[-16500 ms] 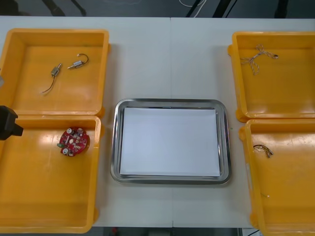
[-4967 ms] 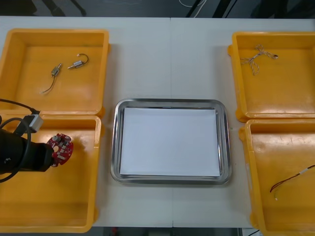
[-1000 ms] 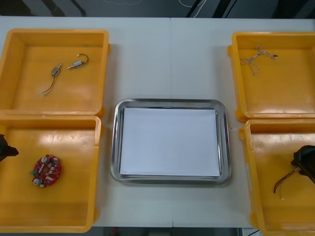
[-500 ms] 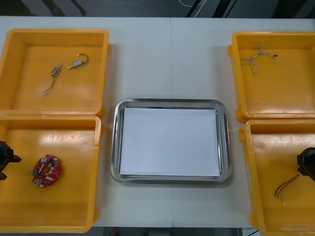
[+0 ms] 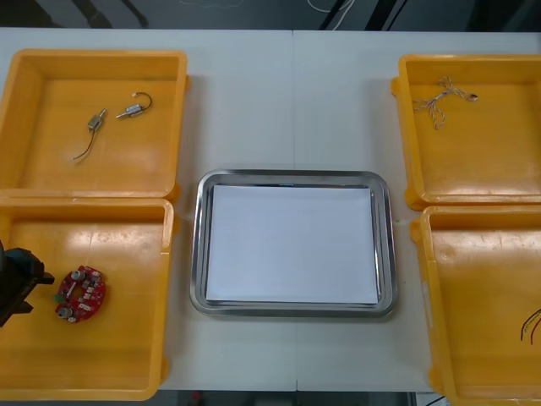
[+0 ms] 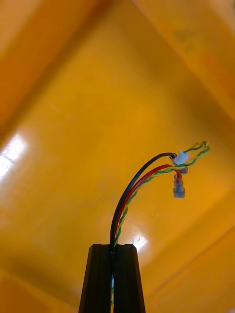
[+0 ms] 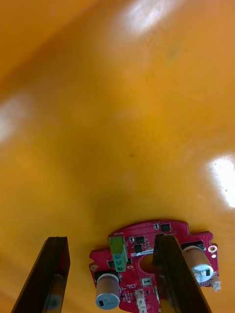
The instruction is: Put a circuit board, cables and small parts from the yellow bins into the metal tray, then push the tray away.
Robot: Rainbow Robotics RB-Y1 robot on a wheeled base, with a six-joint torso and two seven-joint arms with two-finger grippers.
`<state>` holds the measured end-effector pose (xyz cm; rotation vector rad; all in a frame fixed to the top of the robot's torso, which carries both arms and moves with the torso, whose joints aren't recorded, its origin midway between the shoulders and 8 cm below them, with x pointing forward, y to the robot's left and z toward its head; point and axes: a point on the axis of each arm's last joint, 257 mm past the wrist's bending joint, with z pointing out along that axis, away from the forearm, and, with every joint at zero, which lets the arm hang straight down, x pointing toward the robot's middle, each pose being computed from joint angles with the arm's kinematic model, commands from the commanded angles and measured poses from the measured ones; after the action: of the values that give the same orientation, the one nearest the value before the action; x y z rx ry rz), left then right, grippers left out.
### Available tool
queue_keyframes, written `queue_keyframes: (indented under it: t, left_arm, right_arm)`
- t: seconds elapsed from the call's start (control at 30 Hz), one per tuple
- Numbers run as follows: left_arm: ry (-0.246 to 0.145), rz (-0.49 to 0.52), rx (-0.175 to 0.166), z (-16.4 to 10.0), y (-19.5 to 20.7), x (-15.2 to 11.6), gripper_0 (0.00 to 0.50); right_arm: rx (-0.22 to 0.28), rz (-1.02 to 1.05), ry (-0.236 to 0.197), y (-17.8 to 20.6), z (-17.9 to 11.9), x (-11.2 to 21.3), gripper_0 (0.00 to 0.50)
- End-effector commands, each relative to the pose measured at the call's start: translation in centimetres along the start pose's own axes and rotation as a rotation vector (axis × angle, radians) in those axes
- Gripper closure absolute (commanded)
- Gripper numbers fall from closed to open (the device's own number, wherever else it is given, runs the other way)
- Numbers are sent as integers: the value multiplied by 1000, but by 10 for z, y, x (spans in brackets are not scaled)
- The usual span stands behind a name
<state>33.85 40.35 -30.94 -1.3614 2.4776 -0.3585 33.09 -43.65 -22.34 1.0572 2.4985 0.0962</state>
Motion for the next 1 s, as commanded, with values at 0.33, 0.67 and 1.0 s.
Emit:
queue_keyframes:
  t: [0.33,0.67,1.0]
  left_arm:
    - [18,41,11,17,-16,19,0]
    - [18,52,-2,21,-11,18,0]
    - [23,54,9,20,-16,19,500]
  right_arm:
    - [-47,-426,-36,29,-83,-27,500]
    - [-75,-754,-86,52,-98,-9,500]
    - [-175,-981,-72,106,-102,40,500]
